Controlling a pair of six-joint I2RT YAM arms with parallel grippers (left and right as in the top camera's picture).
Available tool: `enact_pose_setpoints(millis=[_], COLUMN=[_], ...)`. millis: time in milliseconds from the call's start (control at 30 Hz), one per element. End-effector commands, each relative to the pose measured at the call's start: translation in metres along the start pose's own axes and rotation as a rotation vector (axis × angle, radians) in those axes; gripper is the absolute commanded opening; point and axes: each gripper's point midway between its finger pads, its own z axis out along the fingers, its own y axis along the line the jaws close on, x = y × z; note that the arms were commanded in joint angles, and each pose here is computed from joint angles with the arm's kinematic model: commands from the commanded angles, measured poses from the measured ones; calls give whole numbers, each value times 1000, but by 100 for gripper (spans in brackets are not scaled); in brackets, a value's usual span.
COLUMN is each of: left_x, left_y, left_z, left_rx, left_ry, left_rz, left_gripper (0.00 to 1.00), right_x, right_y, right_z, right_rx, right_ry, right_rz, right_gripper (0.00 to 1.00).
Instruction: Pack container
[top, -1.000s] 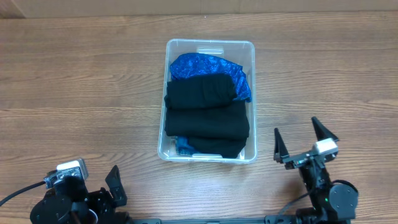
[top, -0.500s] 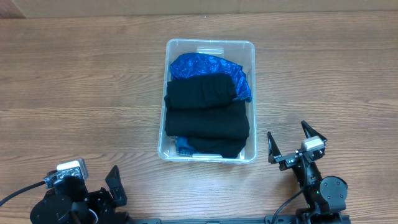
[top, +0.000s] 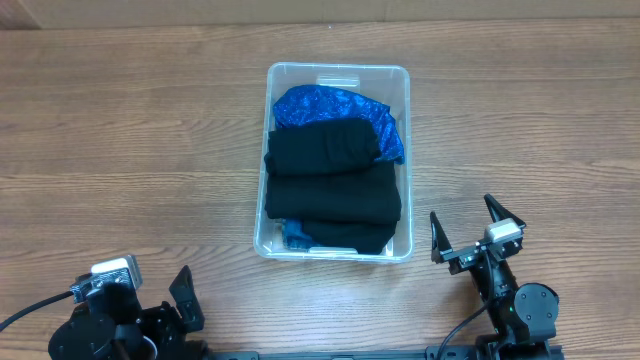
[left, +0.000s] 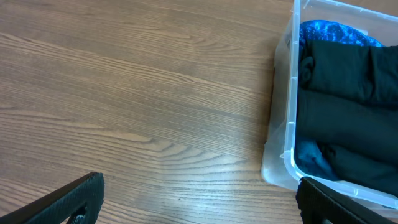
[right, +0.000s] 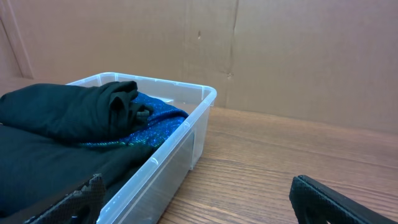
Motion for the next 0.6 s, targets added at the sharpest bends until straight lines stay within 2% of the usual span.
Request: enact_pose_setpoints(millis=[0, 433, 567], left_x=[-1, -1, -3], left_y=[2, 2, 3], left_z=[-1, -1, 15], left_rx=[-8, -8, -13], left_ry=[-11, -12, -45], left_rz=[-18, -17, -30], left_gripper=[100, 100, 100], right_x=[1, 1, 1], right_y=[2, 2, 2], right_z=[0, 0, 0], right_rx=[-7, -7, -7], right_ry=[-8, -8, -8], right_rz=[-9, -9, -9], right_gripper=[100, 100, 100])
